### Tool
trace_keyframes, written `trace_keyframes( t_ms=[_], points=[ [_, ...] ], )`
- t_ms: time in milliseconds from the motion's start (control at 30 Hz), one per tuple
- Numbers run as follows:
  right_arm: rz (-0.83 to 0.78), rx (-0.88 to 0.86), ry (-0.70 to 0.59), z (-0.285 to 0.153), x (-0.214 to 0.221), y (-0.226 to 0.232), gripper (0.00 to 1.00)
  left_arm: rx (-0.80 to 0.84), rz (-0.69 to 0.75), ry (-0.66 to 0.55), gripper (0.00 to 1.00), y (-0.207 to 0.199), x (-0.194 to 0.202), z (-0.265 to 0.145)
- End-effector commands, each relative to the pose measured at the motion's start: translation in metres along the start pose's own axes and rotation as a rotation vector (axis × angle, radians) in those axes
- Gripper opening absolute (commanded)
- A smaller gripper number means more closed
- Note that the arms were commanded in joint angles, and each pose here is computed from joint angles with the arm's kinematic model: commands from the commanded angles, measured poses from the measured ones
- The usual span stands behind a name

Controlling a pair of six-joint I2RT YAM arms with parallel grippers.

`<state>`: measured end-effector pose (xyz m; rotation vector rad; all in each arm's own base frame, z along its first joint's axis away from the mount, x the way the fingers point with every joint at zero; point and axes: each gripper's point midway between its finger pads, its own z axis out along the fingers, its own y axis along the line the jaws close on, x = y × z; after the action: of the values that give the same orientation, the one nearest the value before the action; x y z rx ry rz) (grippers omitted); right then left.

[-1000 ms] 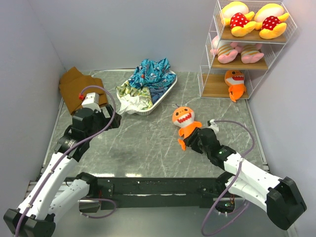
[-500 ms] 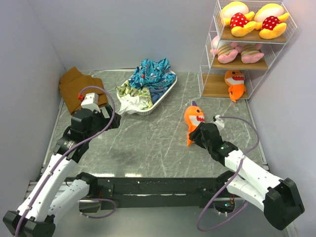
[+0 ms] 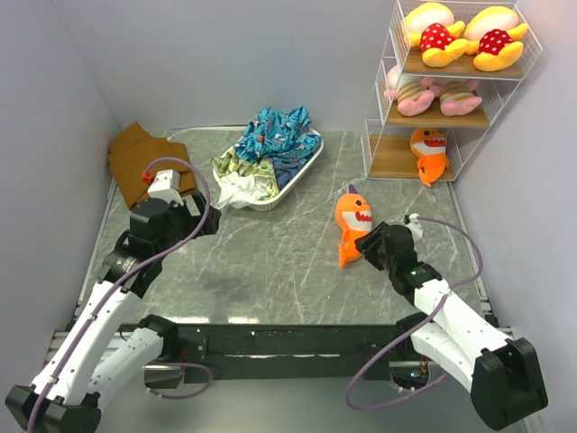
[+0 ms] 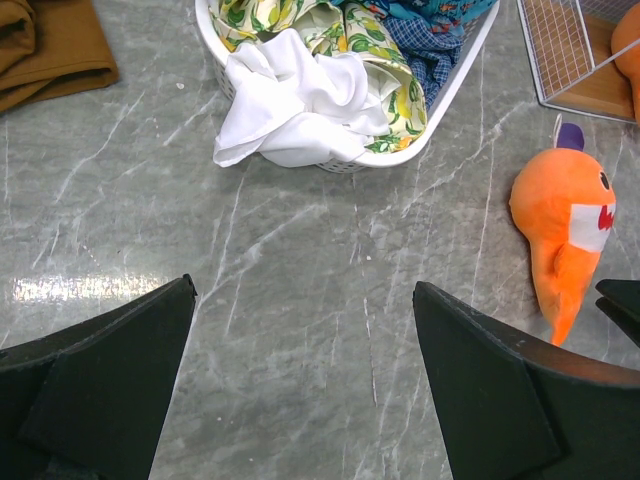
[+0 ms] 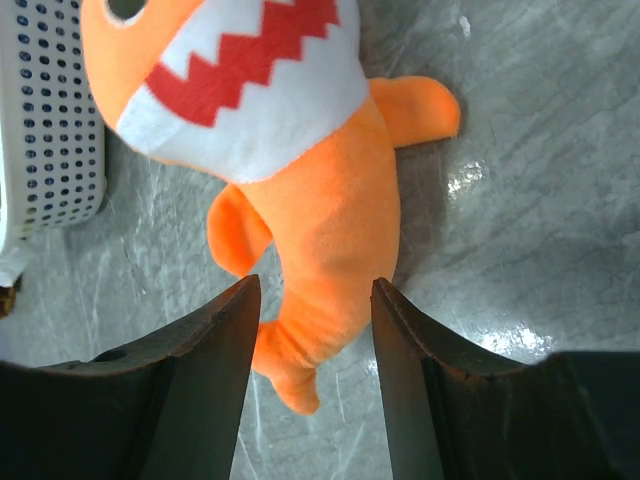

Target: Place and organize the stuffed toys onto the shelf

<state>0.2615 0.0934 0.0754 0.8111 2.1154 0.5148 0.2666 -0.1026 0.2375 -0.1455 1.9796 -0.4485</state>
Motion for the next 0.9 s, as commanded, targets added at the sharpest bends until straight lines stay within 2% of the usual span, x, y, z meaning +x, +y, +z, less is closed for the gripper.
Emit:
trace_keyframes(
  t_ms=[0, 367, 533, 667, 700, 800, 867],
  points=[
    [0.091, -0.066, -0.014, 0.005, -0.006, 0.01, 0.55, 0.025, 0.014, -0.027, 0.96, -0.005, -0.007, 0.001],
    [0.197, -0.089, -0.009, 0.018, 0.003, 0.0, 0.55, 0.021, 0.014, -0.019, 0.96, -0.005, -0.005, 0.003],
    [0.194, -0.069, -0.007, 0.028, 0.008, -0.006, 0.5, 0.023, 0.016, -0.018, 0.96, -0.005, -0.005, 0.003],
    [0.191, -0.073, -0.02, 0.033, 0.004, -0.003, 0.34, 0.022, 0.016, -0.013, 0.96, -0.005, -0.004, 0.004],
    [0.187, -0.075, -0.02, 0.034, 0.004, -0.002, 0.22, 0.021, 0.016, -0.012, 0.97, -0.004, -0.003, 0.005],
    [0.153, -0.077, -0.032, 0.033, -0.003, 0.003, 0.0, 0.018, 0.017, -0.009, 0.96, -0.004, -0.003, 0.005],
    [0.133, -0.053, -0.091, 0.028, -0.019, 0.005, 0.0, 0.02, 0.018, -0.004, 0.97, -0.004, -0.001, 0.005]
  ],
)
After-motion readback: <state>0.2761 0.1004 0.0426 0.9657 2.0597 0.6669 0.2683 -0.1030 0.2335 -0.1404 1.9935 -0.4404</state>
